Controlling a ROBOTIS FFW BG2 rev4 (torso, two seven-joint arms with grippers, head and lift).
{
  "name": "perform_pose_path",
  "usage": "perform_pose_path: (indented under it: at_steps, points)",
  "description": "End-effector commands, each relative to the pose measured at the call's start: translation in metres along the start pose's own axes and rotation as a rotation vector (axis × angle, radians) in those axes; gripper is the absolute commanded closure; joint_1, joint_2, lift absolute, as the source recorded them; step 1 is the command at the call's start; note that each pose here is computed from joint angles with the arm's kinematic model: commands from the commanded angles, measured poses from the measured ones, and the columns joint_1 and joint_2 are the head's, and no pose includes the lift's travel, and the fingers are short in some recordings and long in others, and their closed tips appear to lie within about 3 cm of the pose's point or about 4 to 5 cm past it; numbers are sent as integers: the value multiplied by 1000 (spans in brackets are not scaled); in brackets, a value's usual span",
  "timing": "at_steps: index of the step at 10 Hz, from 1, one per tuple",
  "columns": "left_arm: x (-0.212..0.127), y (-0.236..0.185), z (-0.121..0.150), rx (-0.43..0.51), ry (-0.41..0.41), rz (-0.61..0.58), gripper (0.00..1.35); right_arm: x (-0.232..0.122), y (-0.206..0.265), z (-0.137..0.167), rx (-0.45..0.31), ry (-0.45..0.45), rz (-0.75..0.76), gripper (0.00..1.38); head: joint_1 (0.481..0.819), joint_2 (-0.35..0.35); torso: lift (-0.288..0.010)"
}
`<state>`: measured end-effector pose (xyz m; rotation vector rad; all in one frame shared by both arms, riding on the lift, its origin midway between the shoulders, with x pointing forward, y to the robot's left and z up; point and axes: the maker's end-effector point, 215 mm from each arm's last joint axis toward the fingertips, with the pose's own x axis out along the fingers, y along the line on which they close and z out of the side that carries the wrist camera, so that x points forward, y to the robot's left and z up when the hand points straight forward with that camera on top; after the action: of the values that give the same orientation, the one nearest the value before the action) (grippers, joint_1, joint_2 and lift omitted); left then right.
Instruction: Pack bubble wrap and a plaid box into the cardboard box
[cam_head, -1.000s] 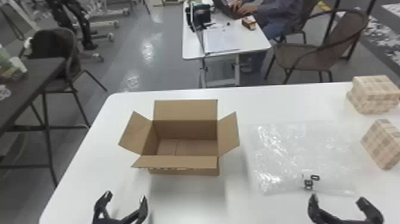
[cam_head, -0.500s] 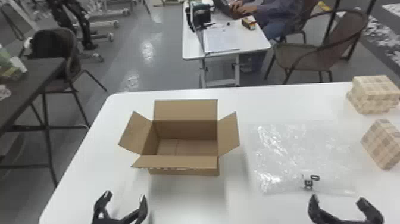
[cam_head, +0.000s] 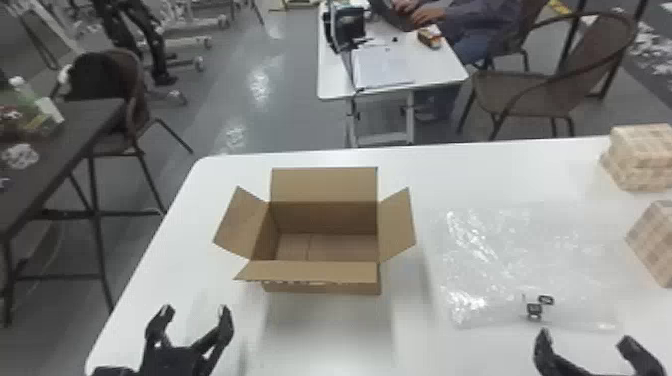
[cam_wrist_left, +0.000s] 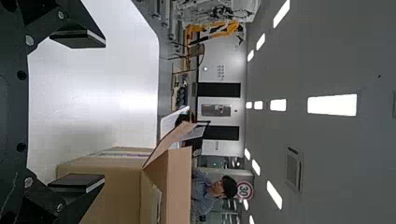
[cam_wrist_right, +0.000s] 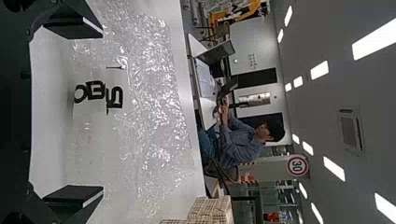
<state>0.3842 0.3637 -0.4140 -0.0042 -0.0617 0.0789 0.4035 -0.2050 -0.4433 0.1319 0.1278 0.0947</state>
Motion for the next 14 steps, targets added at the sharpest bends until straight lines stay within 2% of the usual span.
perform_pose_path:
  at_steps: [1,3,4,6,8,11,14]
  points:
    - [7,25,17,-17,-12,45,268,1,0,1,1,-2,3,116,695,210,-110]
    - [22,43,35,-112,-22,82,302,1,0,-1,7,2,4,116,695,261,-110]
    - [36,41,46,-120,-34,53,298,1,0,-2,8,4,5,116,695,275,-110]
    - [68,12,46,-245,-16,-35,302,2,1,-2,13,4,12,116,695,268,-110]
    - [94,-20,48,-348,5,-103,317,1,1,-4,18,8,14,117,695,228,-110]
    - [116,-42,36,-415,76,-166,354,1,0,-6,27,12,12,113,695,175,-110]
    - [123,-23,35,-368,76,-136,631,1,0,-6,29,13,13,116,695,164,-110]
